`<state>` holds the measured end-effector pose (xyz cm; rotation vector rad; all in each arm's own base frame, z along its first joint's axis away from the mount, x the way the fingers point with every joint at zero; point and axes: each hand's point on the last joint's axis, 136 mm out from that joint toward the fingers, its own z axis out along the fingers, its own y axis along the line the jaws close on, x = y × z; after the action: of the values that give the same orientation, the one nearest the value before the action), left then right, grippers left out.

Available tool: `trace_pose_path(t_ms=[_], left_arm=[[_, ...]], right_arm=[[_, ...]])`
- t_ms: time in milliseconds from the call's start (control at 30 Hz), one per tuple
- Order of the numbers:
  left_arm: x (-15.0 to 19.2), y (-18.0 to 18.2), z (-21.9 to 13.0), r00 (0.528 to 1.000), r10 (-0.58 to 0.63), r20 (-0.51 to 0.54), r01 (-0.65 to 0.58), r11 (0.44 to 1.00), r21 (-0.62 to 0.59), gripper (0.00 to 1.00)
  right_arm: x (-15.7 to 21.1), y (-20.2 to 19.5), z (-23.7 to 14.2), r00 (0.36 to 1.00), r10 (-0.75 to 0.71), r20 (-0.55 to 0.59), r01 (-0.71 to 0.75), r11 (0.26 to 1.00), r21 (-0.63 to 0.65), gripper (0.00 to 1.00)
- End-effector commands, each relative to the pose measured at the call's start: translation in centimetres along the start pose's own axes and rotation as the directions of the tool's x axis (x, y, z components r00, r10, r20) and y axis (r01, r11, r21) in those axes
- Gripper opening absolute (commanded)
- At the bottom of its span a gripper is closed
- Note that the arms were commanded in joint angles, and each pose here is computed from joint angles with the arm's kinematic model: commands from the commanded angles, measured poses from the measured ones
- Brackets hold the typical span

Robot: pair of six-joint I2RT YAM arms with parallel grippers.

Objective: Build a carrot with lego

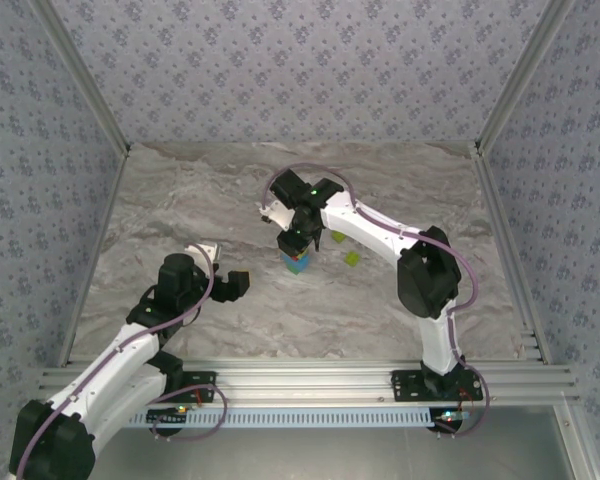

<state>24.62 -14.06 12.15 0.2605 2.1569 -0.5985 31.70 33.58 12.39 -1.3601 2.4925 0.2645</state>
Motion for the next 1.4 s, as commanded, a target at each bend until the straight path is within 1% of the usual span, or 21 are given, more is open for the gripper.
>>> trace_pose_path(t_ms=[0,1167,1367], left_arm=[[-2.7,-1.2,-0.5,0.997,0.033,0.065,-0.035,0.999,0.031,0.93],[-2.7,-1.2,-0.5,0.997,0.033,0.065,-0.035,0.999,0.033,0.93],[-2.7,-1.2,-0.5,0.997,0.032,0.064,-0.034,0.999,0.031,0.93]], right_arm=[[2.2,0.2,0.9,0.997,-0.012,-0.074,0.011,1.000,-0.020,0.29],[4.5,0.9,1.4,0.996,0.014,-0.089,-0.017,0.999,-0.041,0.29],[4.2,0.7,0.7,0.998,0.022,-0.064,-0.023,0.999,-0.028,0.28]])
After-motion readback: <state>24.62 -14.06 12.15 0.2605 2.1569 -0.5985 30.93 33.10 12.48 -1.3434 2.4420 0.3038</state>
